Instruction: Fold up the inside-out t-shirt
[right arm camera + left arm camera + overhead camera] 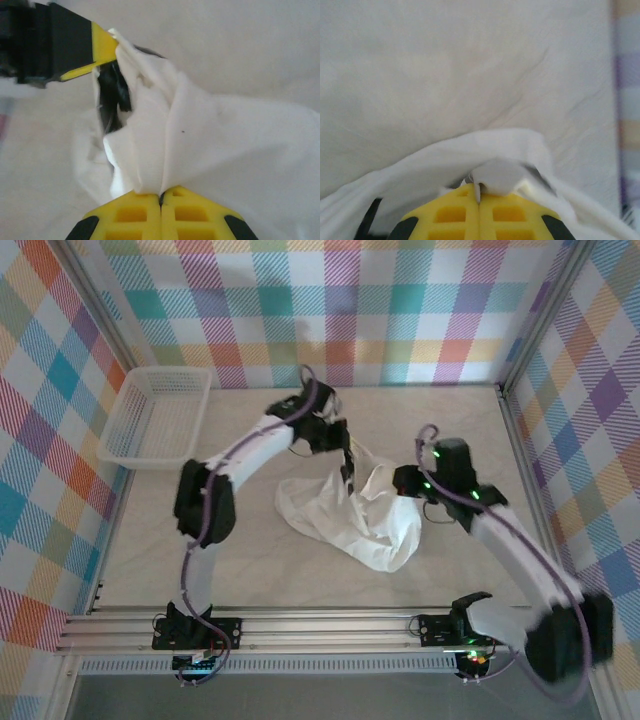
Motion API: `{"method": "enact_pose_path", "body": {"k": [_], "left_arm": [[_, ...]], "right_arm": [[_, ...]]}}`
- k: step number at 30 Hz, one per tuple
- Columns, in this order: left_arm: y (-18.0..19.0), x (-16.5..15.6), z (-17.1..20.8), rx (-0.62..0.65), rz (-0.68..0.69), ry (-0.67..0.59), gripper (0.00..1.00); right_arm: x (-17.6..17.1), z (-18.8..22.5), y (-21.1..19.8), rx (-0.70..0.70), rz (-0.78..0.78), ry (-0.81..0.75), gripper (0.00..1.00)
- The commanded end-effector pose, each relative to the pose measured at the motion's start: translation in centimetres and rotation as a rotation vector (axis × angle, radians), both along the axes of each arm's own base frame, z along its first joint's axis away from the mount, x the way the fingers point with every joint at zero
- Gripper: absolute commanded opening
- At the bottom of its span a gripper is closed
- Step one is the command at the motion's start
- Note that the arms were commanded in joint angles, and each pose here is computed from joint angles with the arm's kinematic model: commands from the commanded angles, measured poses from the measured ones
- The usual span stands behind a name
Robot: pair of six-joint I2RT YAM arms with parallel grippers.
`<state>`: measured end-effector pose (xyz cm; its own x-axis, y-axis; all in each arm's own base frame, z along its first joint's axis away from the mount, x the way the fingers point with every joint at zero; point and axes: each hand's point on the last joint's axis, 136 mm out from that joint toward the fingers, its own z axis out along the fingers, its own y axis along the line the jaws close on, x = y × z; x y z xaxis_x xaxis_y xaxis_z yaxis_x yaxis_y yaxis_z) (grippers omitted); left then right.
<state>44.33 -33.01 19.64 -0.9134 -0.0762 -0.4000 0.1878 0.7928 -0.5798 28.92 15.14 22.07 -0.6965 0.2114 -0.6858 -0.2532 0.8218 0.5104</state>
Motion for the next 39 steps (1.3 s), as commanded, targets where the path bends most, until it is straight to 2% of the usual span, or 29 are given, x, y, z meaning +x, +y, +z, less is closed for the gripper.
{"method": "enact_pose_path", "body": {"k": [1, 4, 7, 8, 9, 11, 14, 19, 22, 28, 31, 33, 34, 35, 37, 38, 39], "left_arm": [[5.5, -1.1, 12.5, -0.079, 0.111, -0.192, 0.0], [6.0, -3.0, 13.8, -0.114, 0.085, -0.194, 0.0], [5.3, -4.7, 13.3, -0.157, 0.045, -0.164, 0.0], [5.4, -5.0, 12.8, -0.143, 0.045, -0.156, 0.0], [5.6, -5.3, 12.3, -0.126, 0.04, -0.149, 0.0], [5.6, -5.7, 11.6, -0.11, 0.027, -0.138, 0.0], [5.1, -6.1, 10.8, -0.09, 0.013, -0.139, 0.0], [4.0, -6.0, 10.6, -0.078, 0.037, -0.159, 0.0], [3.1, -6.3, 10.8, -0.085, 0.028, -0.171, 0.0], [2.1, -6.9, 10.1, -0.1, 0.006, -0.139, 0.0], [1.8, -7.3, 10.6, -0.123, -0.007, -0.126, 0.0], [2.4, -7.5, 11.1, -0.1, -0.005, -0.137, 0.0], [2.7, -7.6, 11.2, -0.085, -0.006, -0.142, 0.0], [3.1, -7.5, 11.4, -0.069, -0.001, -0.143, 0.0], [3.9, -7.4, 11.3, -0.054, 0.008, -0.134, 0.0], [4.5, -7.2, 11.3, -0.053, 0.015, -0.129, 0.0], [5.1, -7.0, 11.3, -0.049, 0.026, -0.125, 0.0]], "right_arm": [[-3.6, 2.7, -1.8, 0.053, -0.027, -0.212, 0.0], [-6.0, -2.6, -4.2, 0.087, -0.151, -0.163, 0.0], [-7.6, -7.5, -6.5, 0.059, -0.285, -0.001, 0.01], [-7.9, -8.7, -7.6, 0.041, -0.353, 0.049, 0.07], [-8.2, -9.3, -8.0, 0.032, -0.385, 0.086, 0.08], [-8.0, -9.1, -7.1, 0.038, -0.335, 0.097, 0.09], [-6.8, -7.0, -4.4, 0.057, -0.189, 0.073, 0.29], [-4.7, -4.2, -0.5, 0.06, 0.024, 0.085, 0.46], [-3.8, -2.8, 2.4, 0.091, 0.165, 0.127, 0.51], [-1.4, -5.5, 6.6, 0.078, 0.288, 0.219, 0.7], [0.4, -8.8, 7.5, 0.004, 0.264, 0.26, 0.73], [1.6, -11.3, 7.1, -0.054, 0.203, 0.317, 0.71], [1.9, -12.0, 6.9, -0.074, 0.186, 0.329, 0.65], [2.2, -12.4, 6.7, -0.089, 0.172, 0.332, 0.55], [2.3, -11.8, 6.6, -0.092, 0.169, 0.309, 0.21], [2.3, -10.9, 6.5, -0.085, 0.163, 0.292, 0.09], [2.0, -9.8, 6.3, -0.074, 0.158, 0.276, 0.02]]}}
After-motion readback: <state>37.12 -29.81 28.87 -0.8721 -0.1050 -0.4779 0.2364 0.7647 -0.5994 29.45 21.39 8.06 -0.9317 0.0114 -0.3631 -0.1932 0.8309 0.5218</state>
